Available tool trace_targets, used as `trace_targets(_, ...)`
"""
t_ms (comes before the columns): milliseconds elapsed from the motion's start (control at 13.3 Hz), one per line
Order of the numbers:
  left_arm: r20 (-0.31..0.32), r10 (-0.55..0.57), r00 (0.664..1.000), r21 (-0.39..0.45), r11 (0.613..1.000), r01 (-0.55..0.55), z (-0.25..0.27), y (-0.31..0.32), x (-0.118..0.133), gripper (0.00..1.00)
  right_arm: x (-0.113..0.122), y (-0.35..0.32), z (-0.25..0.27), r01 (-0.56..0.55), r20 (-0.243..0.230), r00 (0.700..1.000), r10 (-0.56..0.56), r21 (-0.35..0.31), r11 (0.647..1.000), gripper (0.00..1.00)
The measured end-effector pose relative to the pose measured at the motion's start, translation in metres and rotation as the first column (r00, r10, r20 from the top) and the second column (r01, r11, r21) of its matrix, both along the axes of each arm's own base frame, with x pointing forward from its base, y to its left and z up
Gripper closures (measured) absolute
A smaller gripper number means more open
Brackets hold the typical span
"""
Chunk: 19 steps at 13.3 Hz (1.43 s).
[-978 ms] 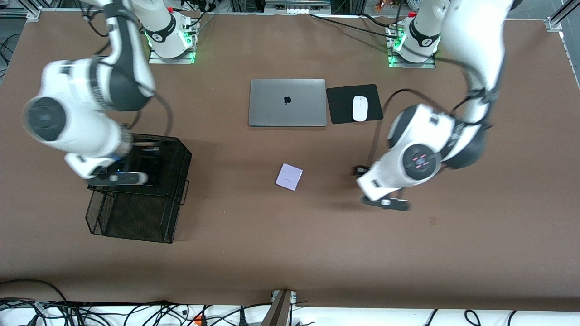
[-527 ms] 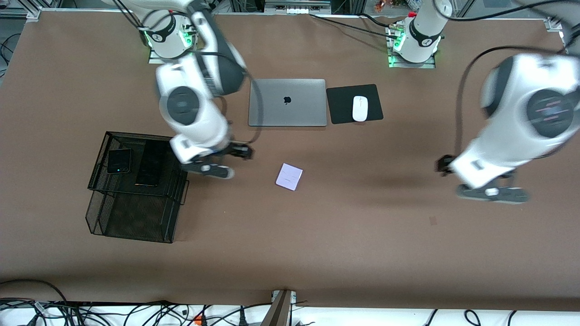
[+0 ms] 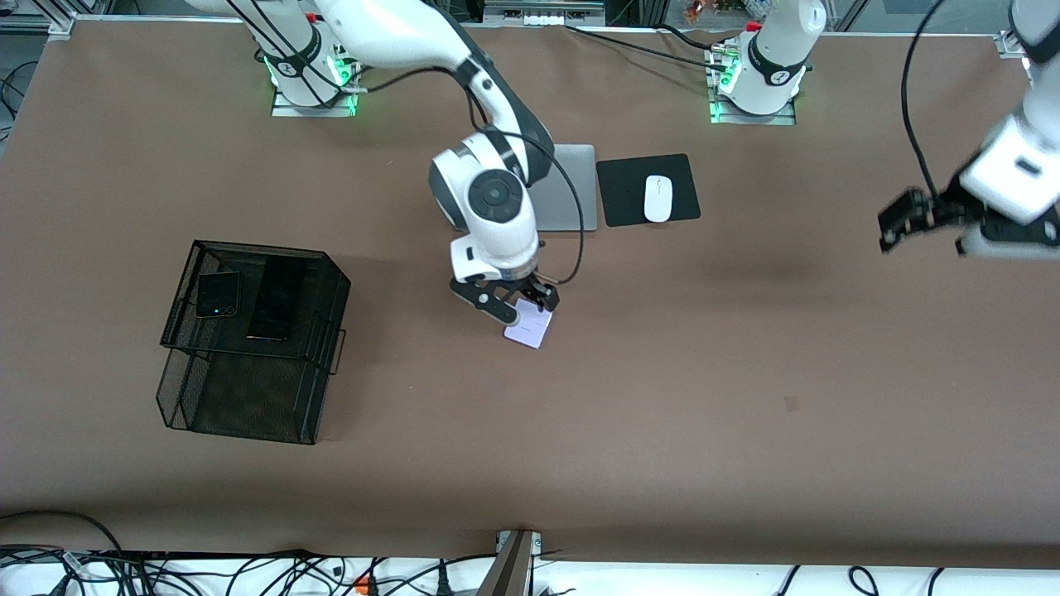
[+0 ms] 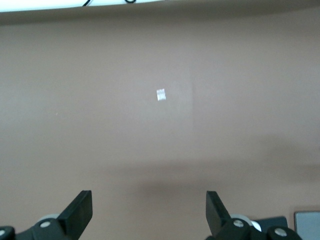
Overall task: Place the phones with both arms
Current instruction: 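Grasp the white phone with the right gripper while the left gripper withdraws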
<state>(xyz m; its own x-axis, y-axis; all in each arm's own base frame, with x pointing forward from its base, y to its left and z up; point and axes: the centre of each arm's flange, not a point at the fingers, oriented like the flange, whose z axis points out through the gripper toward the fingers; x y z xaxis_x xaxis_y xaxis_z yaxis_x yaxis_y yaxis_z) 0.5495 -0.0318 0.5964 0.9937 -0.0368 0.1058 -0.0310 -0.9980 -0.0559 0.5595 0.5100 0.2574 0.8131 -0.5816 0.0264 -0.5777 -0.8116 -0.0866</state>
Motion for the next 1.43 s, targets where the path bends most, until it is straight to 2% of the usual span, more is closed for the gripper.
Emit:
trace_targets(150, 0.001, 0.008, 1.000, 0.003, 1.000, -0.008, 0.003, 0.005, -0.014, 0.00, 0.006, 0.003, -0.032, 0.051, 0.023, 0.998, -0.051, 0.001, 0.999, 0.00)
trace_targets(301, -0.001, 0.008, 1.000, -0.004, 1.000, -0.008, 0.003, 0.008, -0.012, 0.00, 0.007, 0.004, -0.057, 0.057, 0.037, 0.998, -0.057, -0.003, 0.998, 0.00)
trace_targets(677, -0.040, 0.008, 0.999, -0.005, 1.000, -0.009, -0.003, 0.007, 0.008, 0.00, 0.004, 0.008, -0.088, 0.019, 0.077, 0.997, -0.019, 0.000, 1.000, 0.00)
trace_targets(1053, -0.055, 0.010, 0.998, -0.005, 1.000, -0.010, -0.006, 0.007, 0.023, 0.00, 0.004, 0.009, -0.088, -0.018, 0.080, 0.997, 0.018, -0.006, 1.000, 0.00)
trace_targets(1204, -0.055, 0.007, 0.998, -0.005, 1.000, -0.007, -0.006, 0.005, 0.023, 0.00, 0.004, 0.009, -0.086, -0.041, 0.083, 0.996, 0.041, -0.010, 0.999, 0.15)
trace_targets(1429, -0.055, 0.007, 0.998, -0.005, 1.000, -0.007, -0.006, 0.005, 0.023, 0.00, 0.003, 0.010, -0.086, -0.077, 0.085, 0.993, 0.078, -0.021, 0.997, 0.15)
